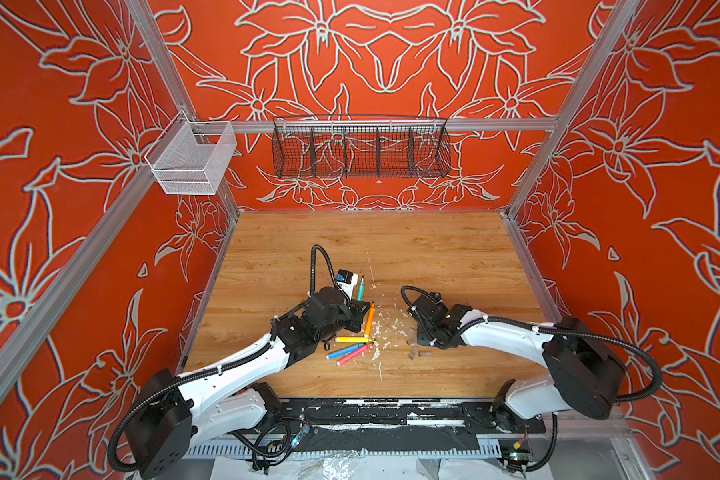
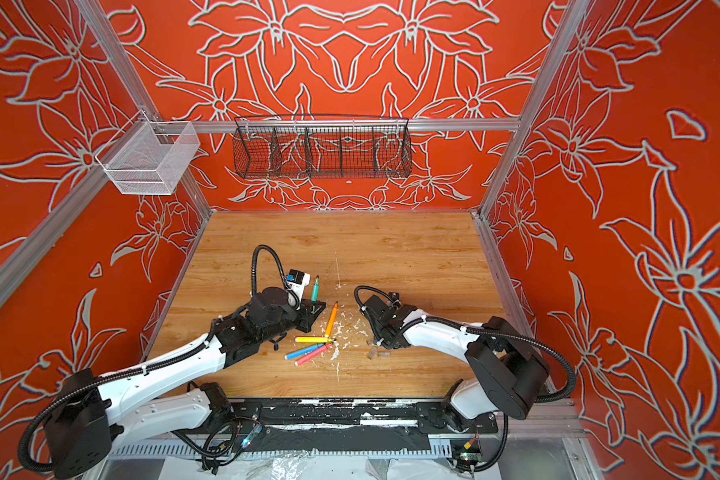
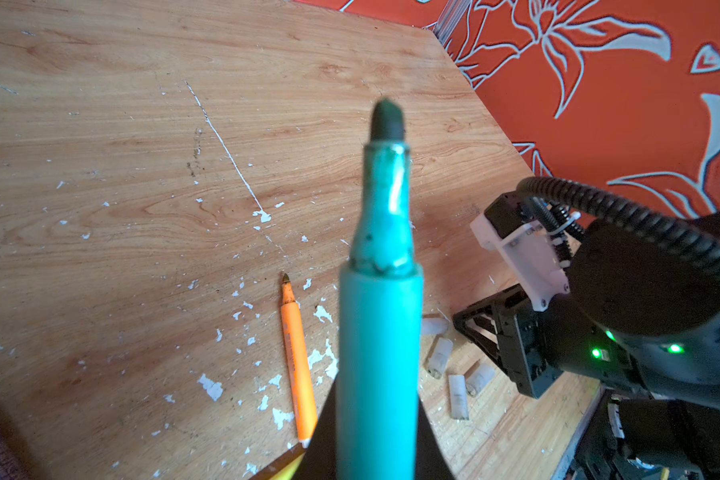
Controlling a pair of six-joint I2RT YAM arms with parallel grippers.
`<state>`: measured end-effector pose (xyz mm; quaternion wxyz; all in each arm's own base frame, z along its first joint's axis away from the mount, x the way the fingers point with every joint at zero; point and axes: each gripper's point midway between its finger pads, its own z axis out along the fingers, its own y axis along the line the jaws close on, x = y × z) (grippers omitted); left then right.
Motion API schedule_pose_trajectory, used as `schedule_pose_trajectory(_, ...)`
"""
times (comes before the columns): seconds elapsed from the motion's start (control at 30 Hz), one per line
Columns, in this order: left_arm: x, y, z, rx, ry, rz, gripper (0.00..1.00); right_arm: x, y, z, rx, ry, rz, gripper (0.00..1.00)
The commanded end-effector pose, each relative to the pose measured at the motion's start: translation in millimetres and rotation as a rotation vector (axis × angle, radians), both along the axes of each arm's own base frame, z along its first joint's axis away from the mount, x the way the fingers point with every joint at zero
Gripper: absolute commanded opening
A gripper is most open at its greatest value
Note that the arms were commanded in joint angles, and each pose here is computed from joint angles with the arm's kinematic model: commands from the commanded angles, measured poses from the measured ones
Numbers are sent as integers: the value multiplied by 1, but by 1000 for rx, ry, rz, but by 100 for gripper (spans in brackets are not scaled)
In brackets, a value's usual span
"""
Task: Insert the pens into the pen caps
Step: 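Lift the cap with the right gripper and carry it toward the green marker tip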
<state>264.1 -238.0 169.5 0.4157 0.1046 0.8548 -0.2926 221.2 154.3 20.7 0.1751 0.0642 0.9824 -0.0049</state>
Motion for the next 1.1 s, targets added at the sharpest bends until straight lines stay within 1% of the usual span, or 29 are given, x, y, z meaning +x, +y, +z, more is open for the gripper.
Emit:
schedule_pose_trajectory(0.0,1,2,5,-9,-32,0,0,-8,-5,-14,-28,52,-15,19)
schedule_pose_trajectory(0.17,0,2,6,-11,-34,-1,0,-9,-5,-14,-17,48,-17,11)
schedule_pose_trajectory(0.33,-1,2,8,-21,-44,-9,0,-8,-6,-3,10,10,-22,8)
schedule_pose_trajectory(0.43,-4,-1,11,-40,-56,-30,0,-3,-5,16,43,-45,-32,7)
schedule_pose_trajectory(0.53,-8,-5,16,-70,-75,-65,0,5,-2,48,97,-126,-35,5)
schedule_pose_trajectory(0.6,-12,-7,20,-90,-87,-89,0,11,4,74,156,-191,-26,4)
schedule_pose_trajectory(0.73,-18,-13,21,-115,-101,-140,0,19,24,142,306,-368,13,1)
schedule_pose_trajectory(0.77,-22,-13,33,-144,-132,-154,0,19,31,160,340,-413,30,0)
schedule_pose_trajectory(0.8,-24,-14,34,-151,-136,-165,0,20,37,176,378,-452,48,0)
schedule_pose_trajectory(0.87,-28,-16,37,-168,-145,-190,0,20,54,206,487,-529,88,0)
schedule_pose_trajectory(0.97,-32,-20,39,-183,-151,-222,0,21,77,240,668,-624,131,0)
schedule_pose_trajectory(1.07,-36,-23,41,-198,-156,-249,0,20,94,265,793,-689,172,0)
